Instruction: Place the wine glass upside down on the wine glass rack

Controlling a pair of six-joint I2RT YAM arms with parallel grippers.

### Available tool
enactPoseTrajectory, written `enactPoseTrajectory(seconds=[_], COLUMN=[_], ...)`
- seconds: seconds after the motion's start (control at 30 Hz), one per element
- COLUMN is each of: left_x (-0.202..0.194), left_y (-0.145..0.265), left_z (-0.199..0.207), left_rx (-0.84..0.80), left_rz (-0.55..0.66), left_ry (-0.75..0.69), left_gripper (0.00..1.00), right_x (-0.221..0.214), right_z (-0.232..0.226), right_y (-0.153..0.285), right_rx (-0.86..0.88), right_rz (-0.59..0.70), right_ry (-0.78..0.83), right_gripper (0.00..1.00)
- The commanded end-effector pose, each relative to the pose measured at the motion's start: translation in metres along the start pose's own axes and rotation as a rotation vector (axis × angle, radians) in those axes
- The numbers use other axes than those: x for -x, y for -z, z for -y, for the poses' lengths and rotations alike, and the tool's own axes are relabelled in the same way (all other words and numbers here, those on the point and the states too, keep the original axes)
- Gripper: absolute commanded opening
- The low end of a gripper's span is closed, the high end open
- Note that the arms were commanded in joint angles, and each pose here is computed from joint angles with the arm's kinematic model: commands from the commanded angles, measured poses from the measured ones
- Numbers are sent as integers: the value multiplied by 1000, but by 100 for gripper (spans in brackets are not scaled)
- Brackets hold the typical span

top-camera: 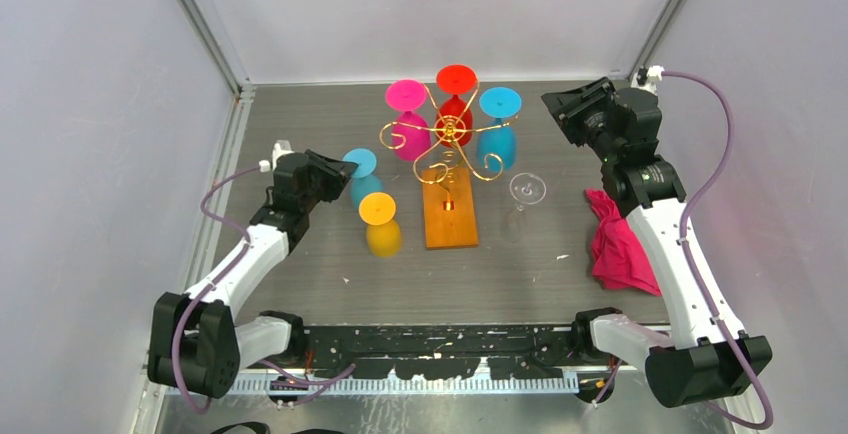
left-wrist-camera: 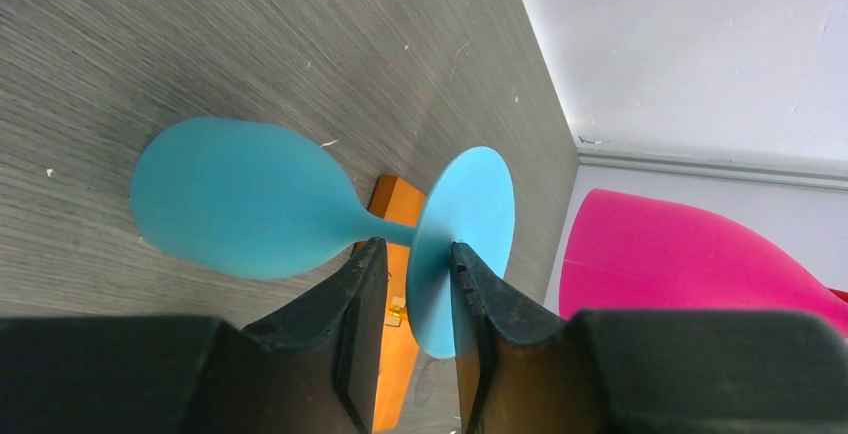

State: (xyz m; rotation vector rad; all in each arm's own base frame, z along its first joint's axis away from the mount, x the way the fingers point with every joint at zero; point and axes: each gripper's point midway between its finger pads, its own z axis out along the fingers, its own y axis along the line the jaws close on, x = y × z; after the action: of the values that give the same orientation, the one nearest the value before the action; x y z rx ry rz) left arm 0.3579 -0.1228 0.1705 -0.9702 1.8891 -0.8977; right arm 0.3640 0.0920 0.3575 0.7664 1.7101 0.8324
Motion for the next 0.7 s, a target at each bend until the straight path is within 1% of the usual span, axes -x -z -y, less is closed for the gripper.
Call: enactPoseTrajectory(seconds=[0.0,0.17,0.2,0.37,0.53,0.6,0.67], left_x=[6,8,13,20,25,26,26], left_y=[8,10,9,9,9,9,8], left_z=[14,16,16,20,26,29,34], left_rx=[-66,-77,-72,-88,-123,-139,-156], left_rz=[35,47,75,116,152,159,156], left_ry=[-3,0,3,7,18,19,21], left_gripper=[30,25,24,21,11,2,1], right_x=[14,15,15,21,23,23,23], right_z=[-13,-14,-14,-11,-12,-11,-11], right_y=[5,8,8,9,10,11,12], right_rx=[28,27,25,4,-2,-6,-8], right_rz=[47,46,45,77,78,81,81], right_ry=[9,15,16,18,24,26,26], right_gripper=[41,41,41,40,39,39,39])
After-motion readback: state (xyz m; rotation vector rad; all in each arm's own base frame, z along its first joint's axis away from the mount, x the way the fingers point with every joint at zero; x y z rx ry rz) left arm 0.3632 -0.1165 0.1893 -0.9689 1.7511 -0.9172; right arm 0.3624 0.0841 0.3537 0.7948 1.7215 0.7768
